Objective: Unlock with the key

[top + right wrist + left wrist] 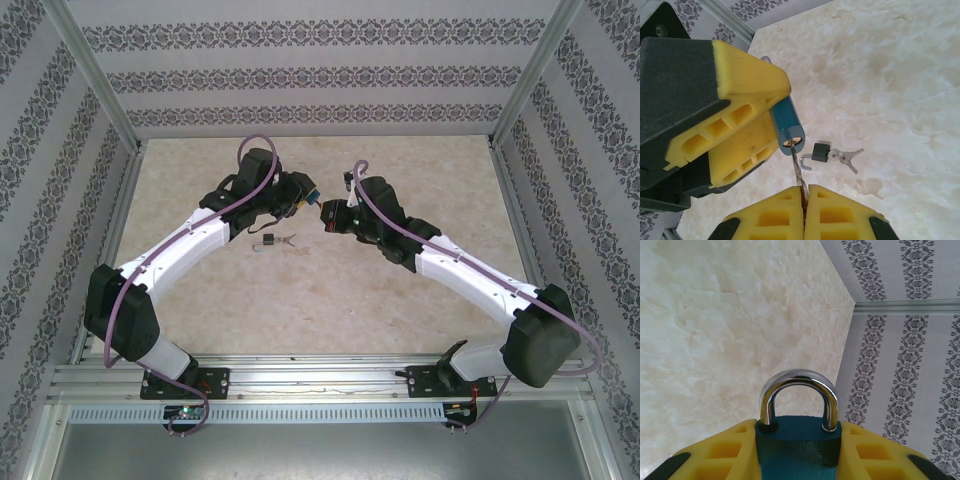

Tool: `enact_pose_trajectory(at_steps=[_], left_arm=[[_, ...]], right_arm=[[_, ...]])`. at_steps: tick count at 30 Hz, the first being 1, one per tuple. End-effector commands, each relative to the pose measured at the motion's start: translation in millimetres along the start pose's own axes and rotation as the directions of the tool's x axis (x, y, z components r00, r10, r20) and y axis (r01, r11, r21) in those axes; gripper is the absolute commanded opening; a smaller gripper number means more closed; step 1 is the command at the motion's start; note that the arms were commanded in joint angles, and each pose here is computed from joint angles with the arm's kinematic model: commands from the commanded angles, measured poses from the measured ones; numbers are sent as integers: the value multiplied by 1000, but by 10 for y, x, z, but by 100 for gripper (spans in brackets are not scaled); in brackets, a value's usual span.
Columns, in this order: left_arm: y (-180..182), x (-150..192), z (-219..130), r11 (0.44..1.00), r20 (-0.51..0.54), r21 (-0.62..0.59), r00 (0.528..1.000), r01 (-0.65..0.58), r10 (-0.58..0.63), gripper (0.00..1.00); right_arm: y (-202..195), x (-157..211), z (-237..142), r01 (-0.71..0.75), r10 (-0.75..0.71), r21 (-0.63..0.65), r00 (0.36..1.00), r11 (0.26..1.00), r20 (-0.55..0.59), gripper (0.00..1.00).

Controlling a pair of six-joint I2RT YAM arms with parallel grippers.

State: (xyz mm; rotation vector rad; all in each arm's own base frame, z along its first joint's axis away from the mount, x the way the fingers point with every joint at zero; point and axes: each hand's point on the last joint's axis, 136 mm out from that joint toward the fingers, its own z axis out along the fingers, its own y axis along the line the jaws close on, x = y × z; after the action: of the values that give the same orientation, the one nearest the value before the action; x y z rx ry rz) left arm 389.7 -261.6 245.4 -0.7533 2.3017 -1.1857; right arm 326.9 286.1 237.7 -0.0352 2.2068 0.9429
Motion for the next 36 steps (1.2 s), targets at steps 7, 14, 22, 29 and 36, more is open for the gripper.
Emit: enact_pose_trajectory(at_steps=[7, 14, 22, 29, 36], left_arm=[[-105, -20, -170, 999, -1, 32, 1000, -19, 19, 34], [-107, -3, -160, 999, -11, 40, 1000, -11, 12, 34], [-115, 9, -175, 999, -15, 48, 1000, -6, 7, 34], [-135, 16, -177, 998, -19, 60, 1000, -2, 3, 34], [-139, 23, -175, 998, -22, 64, 1000, 0, 1, 34]], right_arm=[[-10, 189, -206, -3, 6, -75, 999, 997, 36, 0], [94, 128, -276, 22, -13, -107, 997, 994, 82, 0], [161, -13, -198, 35, -23, -105, 993, 994, 114, 0], [123, -44, -144, 17, -5, -101, 993, 995, 122, 0], [122, -75, -127, 6, 8, -109, 992, 994, 127, 0]])
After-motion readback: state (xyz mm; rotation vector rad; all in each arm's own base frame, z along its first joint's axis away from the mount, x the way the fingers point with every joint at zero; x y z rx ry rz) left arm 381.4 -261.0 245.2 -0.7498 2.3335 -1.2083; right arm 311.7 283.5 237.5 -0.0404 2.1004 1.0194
